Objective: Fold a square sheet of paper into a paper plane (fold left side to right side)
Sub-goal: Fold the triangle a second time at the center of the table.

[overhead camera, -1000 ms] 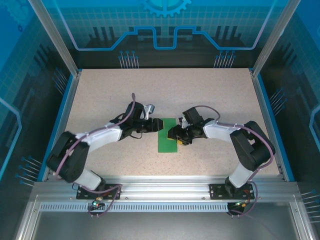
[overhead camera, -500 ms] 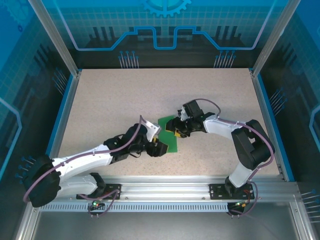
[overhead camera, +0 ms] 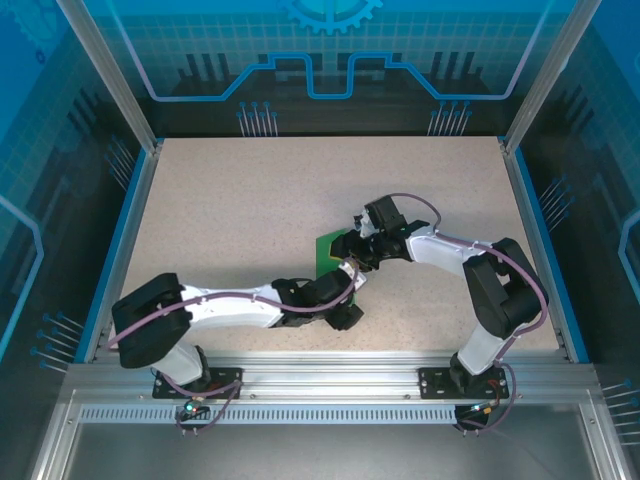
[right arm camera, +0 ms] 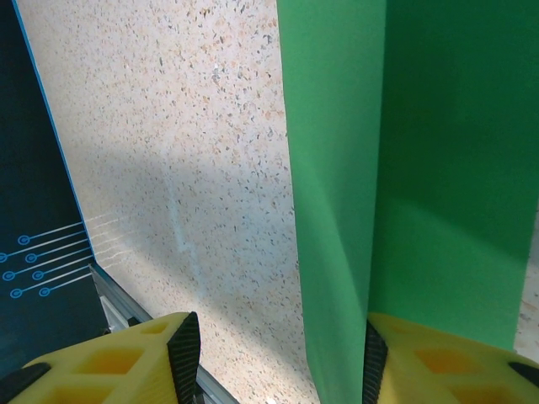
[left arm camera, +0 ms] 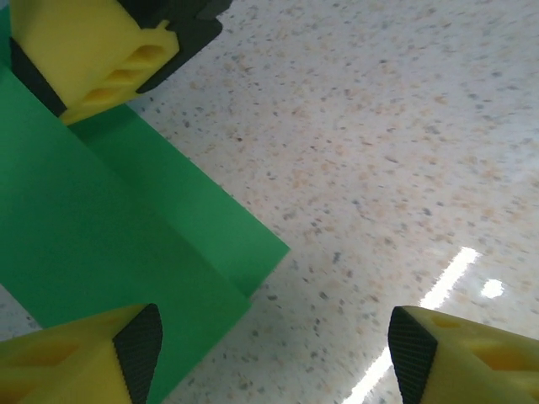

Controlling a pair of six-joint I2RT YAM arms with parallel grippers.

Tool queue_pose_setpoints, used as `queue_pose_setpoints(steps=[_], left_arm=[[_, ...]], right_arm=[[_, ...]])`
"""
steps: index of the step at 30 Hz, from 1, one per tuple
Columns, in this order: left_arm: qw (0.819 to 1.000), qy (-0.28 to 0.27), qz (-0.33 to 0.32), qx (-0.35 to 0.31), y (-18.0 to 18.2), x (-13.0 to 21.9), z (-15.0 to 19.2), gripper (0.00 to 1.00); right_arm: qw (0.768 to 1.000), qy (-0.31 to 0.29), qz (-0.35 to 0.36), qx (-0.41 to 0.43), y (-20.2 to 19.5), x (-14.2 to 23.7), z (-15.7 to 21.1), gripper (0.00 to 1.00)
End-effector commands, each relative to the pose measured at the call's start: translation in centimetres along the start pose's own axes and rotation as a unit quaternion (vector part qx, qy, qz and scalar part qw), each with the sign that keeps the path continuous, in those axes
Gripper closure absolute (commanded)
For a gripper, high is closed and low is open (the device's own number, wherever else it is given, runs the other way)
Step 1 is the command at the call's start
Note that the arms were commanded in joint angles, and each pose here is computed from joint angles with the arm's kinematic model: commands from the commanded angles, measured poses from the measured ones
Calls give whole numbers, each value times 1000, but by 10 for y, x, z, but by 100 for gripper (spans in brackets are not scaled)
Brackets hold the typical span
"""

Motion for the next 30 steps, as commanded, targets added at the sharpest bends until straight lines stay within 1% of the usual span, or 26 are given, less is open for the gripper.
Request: queue_pose_setpoints(steps=[1, 4, 5, 7, 9, 12, 15, 18, 20, 22, 27, 30], left_arm=[[997, 8, -67, -24, 8, -7, -5, 25], [996, 15, -86, -30, 9, -15, -7, 28], [995, 16, -90, -30, 9, -15, -8, 32], [995, 17, -95, -31, 10, -16, -9, 42], [995, 13, -99, -29, 11, -15, -9, 55], [994, 8, -106, -23, 15, -11, -10, 72], [994, 5, -103, -19, 16, -8, -9, 84], [996, 6, -88, -4, 17, -6, -9, 93], [997, 8, -71, 9, 18, -5, -9, 96], [998, 11, -53, 22, 20, -3, -9, 98], [998, 12, 6, 60, 23, 3, -10, 97], [996, 12, 41, 85, 25, 6, -12, 95]], right_arm=[[1000, 6, -3, -3, 1, 1, -5, 47], [1000, 8, -2, -3, 1, 1, -5, 47], [1000, 8, 1, -4, 0, 0, -5, 47], [1000, 9, 3, -4, -1, 0, -5, 47], [1000, 11, 9, -3, -4, -1, -4, 47], [1000, 12, 16, -2, -6, -1, -4, 47], [1000, 13, 25, 2, -7, -1, -4, 47], [999, 12, 30, 7, -7, 1, -5, 47], [1000, 4, 24, 17, -4, 4, -7, 47], [999, -12, 14, 29, 2, 10, -12, 46], [997, -58, 12, 45, 6, 34, -22, 44], [995, -80, 19, 47, 1, 48, -24, 39]])
Point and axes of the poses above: each hand's point on the last joint's axis, 136 mm out from that joint toward the fingers, its own x axis back along the fingers, its own y axis along the line the jaws close on, z = x × y, the point moved 5 cm from there along x, back along the fingers, and after that the axes turned 6 degrees about x, right-handed, at the moved point
